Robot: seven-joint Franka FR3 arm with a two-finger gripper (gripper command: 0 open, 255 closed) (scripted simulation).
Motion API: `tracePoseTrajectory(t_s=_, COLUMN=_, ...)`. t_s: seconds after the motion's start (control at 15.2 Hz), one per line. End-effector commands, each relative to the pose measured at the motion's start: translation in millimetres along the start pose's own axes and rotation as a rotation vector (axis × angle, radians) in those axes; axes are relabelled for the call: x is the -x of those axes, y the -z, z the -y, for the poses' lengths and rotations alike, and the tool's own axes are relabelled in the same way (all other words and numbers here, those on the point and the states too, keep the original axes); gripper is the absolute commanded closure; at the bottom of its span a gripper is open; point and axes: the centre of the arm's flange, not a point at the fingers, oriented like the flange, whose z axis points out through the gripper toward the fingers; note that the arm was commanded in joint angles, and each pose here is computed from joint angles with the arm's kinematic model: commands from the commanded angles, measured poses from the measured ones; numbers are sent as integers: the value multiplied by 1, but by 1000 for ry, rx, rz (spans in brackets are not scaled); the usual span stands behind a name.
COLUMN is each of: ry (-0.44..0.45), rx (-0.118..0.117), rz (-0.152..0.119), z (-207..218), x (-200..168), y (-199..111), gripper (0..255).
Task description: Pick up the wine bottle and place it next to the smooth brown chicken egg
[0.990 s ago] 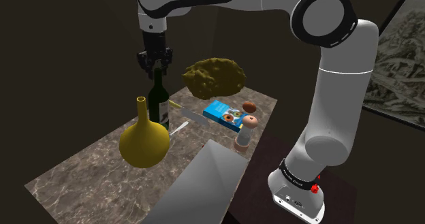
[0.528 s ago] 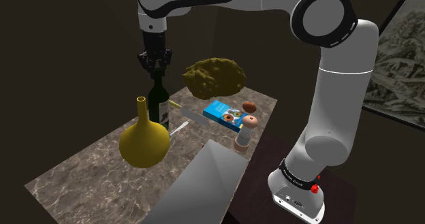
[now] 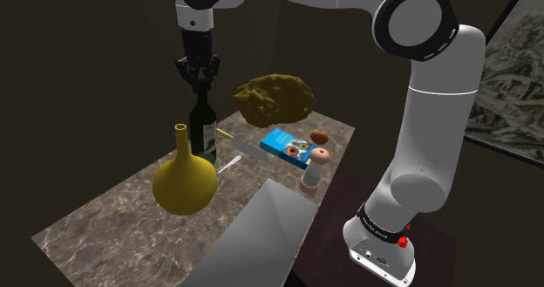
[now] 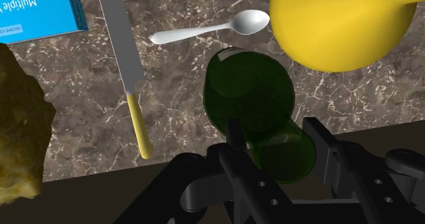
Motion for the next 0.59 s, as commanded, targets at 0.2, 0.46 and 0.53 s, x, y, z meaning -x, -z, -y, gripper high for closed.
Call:
tracePoseTrajectory(t_s=0.2, ry=0, rx=0, rz=0, z=0, x=3, y=26, gripper=255)
tracePoseTrajectory(t_s=0.46, ry=0, rx=0, rz=0, z=1, x=5, y=47, gripper=255)
tracePoseTrajectory(t_s=0.53, ry=0, rx=0, rz=0, z=1, x=5, y=53, gripper=255)
